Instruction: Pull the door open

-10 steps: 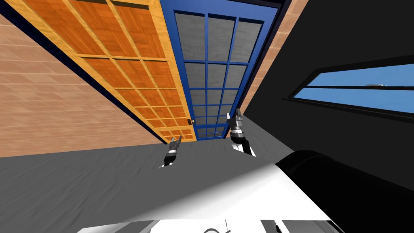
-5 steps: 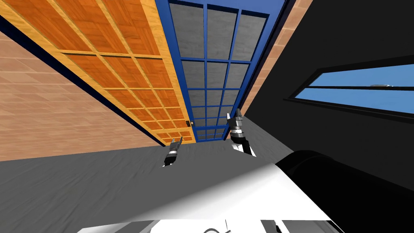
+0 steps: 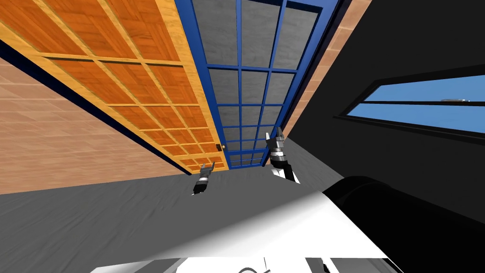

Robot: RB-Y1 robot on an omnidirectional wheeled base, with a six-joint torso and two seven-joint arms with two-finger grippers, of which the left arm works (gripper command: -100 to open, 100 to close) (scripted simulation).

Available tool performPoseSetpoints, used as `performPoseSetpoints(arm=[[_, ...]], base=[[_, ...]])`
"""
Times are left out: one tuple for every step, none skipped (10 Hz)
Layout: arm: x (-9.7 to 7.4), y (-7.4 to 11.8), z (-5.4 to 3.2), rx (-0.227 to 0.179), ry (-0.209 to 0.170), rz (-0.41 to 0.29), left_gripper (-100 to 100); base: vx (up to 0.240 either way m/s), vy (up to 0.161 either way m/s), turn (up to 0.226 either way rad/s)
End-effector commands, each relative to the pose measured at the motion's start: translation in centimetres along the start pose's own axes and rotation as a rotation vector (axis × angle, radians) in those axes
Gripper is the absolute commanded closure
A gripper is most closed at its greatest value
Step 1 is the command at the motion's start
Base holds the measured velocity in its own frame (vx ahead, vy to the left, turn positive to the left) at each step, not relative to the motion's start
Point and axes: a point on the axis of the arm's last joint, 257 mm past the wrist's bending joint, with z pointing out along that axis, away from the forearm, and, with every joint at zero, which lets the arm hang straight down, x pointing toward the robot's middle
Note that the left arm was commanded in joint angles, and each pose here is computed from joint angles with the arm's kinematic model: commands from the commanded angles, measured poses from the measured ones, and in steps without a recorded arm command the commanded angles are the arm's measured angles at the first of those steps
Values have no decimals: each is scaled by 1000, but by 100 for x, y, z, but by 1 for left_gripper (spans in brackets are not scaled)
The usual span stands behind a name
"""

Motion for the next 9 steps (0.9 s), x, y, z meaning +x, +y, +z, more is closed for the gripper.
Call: performPoseSetpoints(arm=[[61,3,-9,2,13,25,-100],[93,2,-14,3,20,38,-100],[117,1,-17,4,25,49,-100],[157,-4,-21,6,34,67,-100],[197,-9,-25,9,43,85,-100],[221,-15,-25,11,48,97,-100],[244,-24,-20,14,53,110,-100],[228,-14,-20,11,50,100,-100],[300,93,-122,-10,71,109,-100]], base=[[125,-25,-10],[100,-14,-12],[94,-9,-13],[110,3,-20],[121,1,-23],[146,-32,-22],[155,-24,-19],[67,-5,-3],[-90,26,49]])
